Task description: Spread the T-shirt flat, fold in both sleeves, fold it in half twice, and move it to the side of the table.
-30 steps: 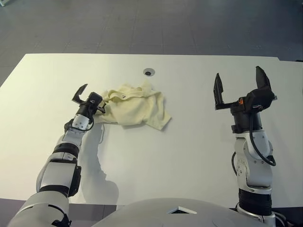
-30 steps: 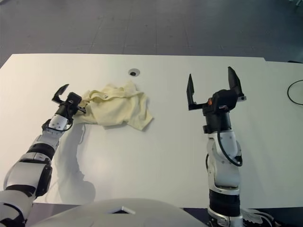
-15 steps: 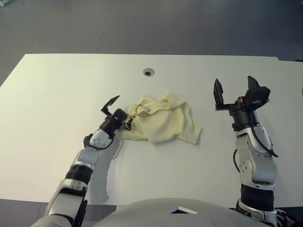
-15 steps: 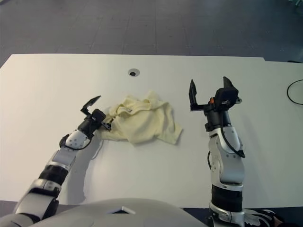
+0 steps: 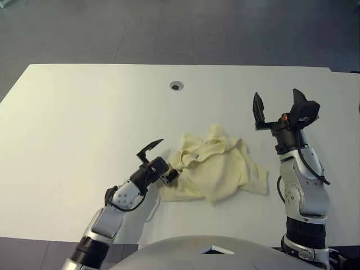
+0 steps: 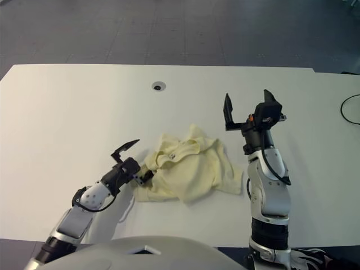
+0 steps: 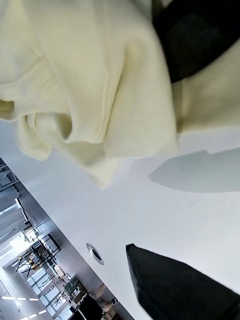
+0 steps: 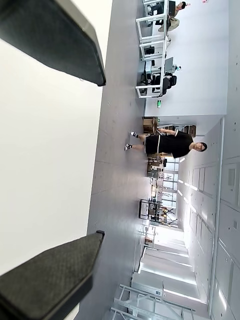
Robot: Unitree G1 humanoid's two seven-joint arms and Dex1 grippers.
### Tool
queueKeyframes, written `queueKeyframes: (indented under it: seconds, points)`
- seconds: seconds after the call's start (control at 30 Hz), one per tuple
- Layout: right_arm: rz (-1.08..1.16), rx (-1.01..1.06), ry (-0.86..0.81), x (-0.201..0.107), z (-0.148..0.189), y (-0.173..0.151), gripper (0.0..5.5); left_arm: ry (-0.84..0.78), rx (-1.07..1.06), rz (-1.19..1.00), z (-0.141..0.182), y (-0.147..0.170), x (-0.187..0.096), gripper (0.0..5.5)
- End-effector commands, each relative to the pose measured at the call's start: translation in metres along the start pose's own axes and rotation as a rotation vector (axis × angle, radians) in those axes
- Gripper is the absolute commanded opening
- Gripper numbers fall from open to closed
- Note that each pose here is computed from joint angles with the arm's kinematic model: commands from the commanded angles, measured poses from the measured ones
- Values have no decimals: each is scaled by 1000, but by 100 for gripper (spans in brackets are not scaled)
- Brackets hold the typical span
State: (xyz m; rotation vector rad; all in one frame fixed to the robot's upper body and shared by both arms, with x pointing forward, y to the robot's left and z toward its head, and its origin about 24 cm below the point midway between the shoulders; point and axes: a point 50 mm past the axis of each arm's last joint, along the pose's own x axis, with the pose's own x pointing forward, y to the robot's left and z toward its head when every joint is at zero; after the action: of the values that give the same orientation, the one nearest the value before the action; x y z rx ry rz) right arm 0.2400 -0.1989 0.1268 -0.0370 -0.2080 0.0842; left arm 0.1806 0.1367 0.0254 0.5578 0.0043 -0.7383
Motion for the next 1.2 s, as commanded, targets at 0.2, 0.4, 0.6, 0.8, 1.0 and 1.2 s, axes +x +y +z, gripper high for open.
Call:
queueKeyframes:
  seconds: [0.2, 0.4, 0.6, 0.8, 1.0, 1.2]
  points:
    - [23, -41, 36, -1, 0, -1, 537, 78, 88, -193, -9, -13, -25, 540]
    - [11, -146, 168, -16, -5, -17, 537, 91, 203, -207, -13, 7, -33, 540]
    - [103, -301, 319, -28, -15, -23, 537, 45, 213, -113, -1, 29, -35, 540]
    - [254, -447, 449, -46, -23, -26, 537, 12, 239, -87, 9, 42, -34, 540]
    - [468, -522, 564, -62, -37, -11, 537, -45, 198, -70, 22, 48, -31, 540]
    - [494, -505, 451, -53, -16, -6, 537, -133, 53, -109, 43, 42, -22, 540]
